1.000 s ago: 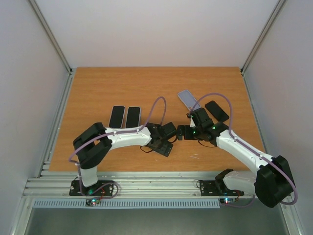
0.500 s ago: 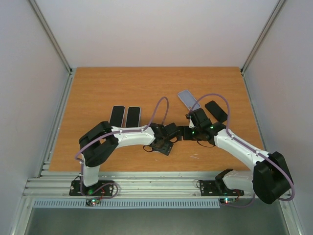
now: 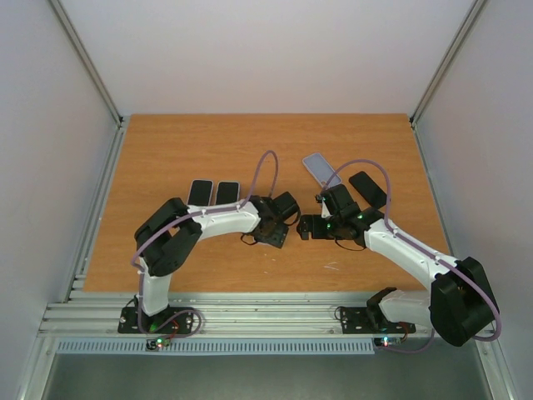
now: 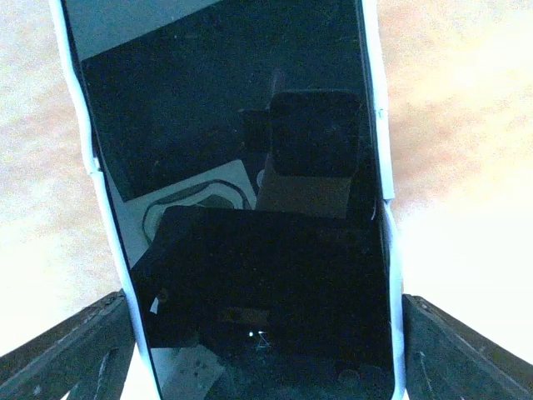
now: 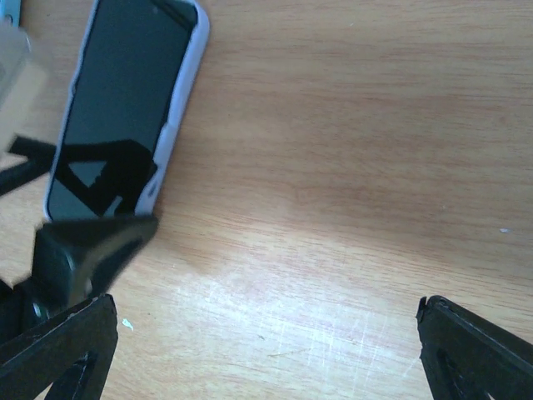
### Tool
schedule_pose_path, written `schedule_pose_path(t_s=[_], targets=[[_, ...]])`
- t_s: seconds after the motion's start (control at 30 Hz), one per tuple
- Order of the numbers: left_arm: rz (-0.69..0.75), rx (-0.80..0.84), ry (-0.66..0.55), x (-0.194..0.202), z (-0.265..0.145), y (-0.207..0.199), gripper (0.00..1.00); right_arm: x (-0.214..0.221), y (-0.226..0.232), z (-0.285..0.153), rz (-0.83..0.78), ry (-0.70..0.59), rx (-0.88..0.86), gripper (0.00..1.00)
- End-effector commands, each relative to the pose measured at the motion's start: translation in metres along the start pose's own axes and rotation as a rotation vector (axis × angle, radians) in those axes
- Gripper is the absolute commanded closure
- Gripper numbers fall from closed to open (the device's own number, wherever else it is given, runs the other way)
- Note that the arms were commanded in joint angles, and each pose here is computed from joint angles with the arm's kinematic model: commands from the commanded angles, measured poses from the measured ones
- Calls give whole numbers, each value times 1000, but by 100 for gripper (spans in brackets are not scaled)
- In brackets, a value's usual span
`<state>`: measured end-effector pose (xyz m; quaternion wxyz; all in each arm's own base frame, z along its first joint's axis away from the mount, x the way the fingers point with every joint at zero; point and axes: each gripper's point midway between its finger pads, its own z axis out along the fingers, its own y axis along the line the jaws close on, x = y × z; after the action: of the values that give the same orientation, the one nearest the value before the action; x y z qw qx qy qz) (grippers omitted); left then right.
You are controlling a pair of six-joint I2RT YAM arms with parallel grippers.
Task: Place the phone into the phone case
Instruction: Move the phone with the phone case to the center of the board.
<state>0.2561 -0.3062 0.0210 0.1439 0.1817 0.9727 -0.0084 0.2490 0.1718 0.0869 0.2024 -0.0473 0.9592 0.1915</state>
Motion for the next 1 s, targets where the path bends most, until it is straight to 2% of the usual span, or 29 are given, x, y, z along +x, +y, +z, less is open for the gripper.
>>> schedule_pose_path(t_s=[0.0,0.4,0.97], targets=[[-53,-29,-68,-37,1,20,24,2,0,0,-11,11,-4,2],[-149,-76,-40,-65,24,66,25,8,-6,1,-29,33,25,1],[-187,-98,33,-40,25,83,24,8,-4,4,-25,44,12,2]])
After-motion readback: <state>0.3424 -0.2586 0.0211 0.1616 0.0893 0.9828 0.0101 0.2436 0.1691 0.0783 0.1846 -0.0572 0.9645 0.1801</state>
